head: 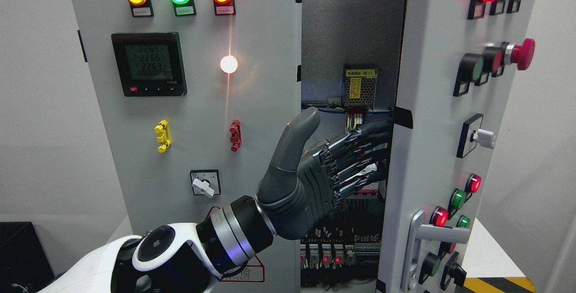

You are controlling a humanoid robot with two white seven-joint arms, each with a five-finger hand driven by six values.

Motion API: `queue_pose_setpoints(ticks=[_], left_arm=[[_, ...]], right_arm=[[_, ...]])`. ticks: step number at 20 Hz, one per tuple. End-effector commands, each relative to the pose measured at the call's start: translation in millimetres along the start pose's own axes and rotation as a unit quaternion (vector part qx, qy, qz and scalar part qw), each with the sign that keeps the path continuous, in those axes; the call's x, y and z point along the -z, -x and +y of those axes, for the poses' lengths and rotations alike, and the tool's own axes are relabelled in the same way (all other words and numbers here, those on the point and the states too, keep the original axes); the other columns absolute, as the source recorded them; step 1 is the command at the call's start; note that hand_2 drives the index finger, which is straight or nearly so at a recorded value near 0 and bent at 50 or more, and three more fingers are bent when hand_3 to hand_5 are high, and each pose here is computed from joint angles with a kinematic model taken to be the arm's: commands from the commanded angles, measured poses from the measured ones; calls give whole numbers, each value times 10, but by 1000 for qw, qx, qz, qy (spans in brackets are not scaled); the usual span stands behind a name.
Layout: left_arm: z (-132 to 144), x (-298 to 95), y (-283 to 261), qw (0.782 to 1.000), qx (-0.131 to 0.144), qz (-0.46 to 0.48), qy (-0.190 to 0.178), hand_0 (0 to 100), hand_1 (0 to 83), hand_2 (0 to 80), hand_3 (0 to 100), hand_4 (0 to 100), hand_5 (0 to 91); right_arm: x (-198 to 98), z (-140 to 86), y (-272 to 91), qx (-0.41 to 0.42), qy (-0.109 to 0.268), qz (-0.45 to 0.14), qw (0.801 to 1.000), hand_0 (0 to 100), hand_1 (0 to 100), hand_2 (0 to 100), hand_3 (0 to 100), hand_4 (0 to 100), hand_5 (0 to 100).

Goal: Open door with both hands
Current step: 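Raise the left hand to the inner edge of the push-button door, then push the push-button door outward with the left hand, swinging it wide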

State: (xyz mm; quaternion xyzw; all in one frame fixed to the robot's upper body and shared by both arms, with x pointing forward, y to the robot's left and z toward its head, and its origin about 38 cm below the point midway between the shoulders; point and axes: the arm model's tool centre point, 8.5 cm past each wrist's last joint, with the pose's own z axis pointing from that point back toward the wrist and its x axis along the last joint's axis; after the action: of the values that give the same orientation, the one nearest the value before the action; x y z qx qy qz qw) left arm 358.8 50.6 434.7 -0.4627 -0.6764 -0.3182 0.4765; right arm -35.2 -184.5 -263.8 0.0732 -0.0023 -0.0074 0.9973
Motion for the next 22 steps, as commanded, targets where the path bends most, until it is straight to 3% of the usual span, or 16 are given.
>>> queue_pose_setpoints(ticks=[1,22], left_arm=[[-159,197,66,1000,-11,6,27,0,0,0,0,0,0],[-509,460,82,996,-27,0,80,0,0,0,0,0,0]], right_arm=[[0,1,-1,11,0,-1,1000,191,0,0,0,0,0],[0,1,0,11,0,0,1000,190,0,0,0,0,0]])
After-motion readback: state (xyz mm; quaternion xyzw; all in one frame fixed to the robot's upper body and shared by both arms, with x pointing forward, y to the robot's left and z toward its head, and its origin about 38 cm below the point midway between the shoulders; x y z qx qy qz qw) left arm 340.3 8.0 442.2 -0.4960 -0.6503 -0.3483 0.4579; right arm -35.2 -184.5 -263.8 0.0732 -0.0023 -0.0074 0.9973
